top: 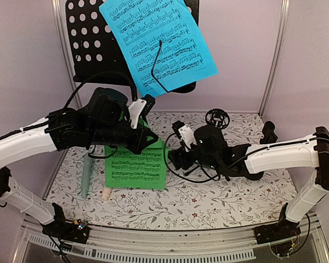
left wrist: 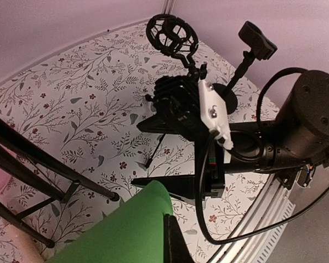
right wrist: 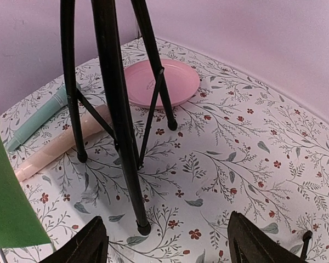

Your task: Pack up the instrument practice props

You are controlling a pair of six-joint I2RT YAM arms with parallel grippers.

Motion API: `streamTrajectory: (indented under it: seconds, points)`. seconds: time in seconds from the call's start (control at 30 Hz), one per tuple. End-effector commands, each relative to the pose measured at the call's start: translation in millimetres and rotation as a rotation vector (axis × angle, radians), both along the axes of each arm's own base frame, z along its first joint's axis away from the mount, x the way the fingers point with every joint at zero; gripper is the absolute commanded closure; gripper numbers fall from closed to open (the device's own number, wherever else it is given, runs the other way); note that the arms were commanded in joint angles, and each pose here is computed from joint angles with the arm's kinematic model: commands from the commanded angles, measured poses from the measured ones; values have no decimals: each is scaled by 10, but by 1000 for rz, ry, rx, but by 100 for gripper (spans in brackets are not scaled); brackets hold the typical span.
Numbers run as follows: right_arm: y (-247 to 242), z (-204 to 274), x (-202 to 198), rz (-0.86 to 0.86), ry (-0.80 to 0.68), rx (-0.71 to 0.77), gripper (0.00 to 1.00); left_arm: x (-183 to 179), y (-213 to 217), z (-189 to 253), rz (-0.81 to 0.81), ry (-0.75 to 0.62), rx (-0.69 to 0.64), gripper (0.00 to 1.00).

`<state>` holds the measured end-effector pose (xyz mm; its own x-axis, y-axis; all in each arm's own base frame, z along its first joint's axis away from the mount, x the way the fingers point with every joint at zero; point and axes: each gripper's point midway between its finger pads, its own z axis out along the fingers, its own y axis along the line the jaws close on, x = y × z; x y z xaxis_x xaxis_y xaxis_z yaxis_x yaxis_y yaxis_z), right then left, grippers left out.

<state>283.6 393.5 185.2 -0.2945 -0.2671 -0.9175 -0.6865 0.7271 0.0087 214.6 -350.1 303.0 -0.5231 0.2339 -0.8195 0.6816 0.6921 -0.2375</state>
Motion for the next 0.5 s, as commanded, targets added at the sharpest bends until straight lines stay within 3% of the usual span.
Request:
streamTrajectory:
  seconds: [0.0,0.13,0.23,0.33,0.47]
  points:
    - [-237,-106,0,-96,32,-48,23,112,-50,-241,34,-18,93,100]
    - [-301,-32,8,-120,24,-45,23,225,-40,-491,80,-6,136,100]
    - [-339,28,6,-130,15,-38,23,185,-86,-637,26,-18,126,100]
    - [-416,83,21,-158,-5,-36,23,243,116,-642,115,-32,150,100]
    - [-476,166,20,-173,-24,-28,23,-63,41,-293,-26,-13,-3,100]
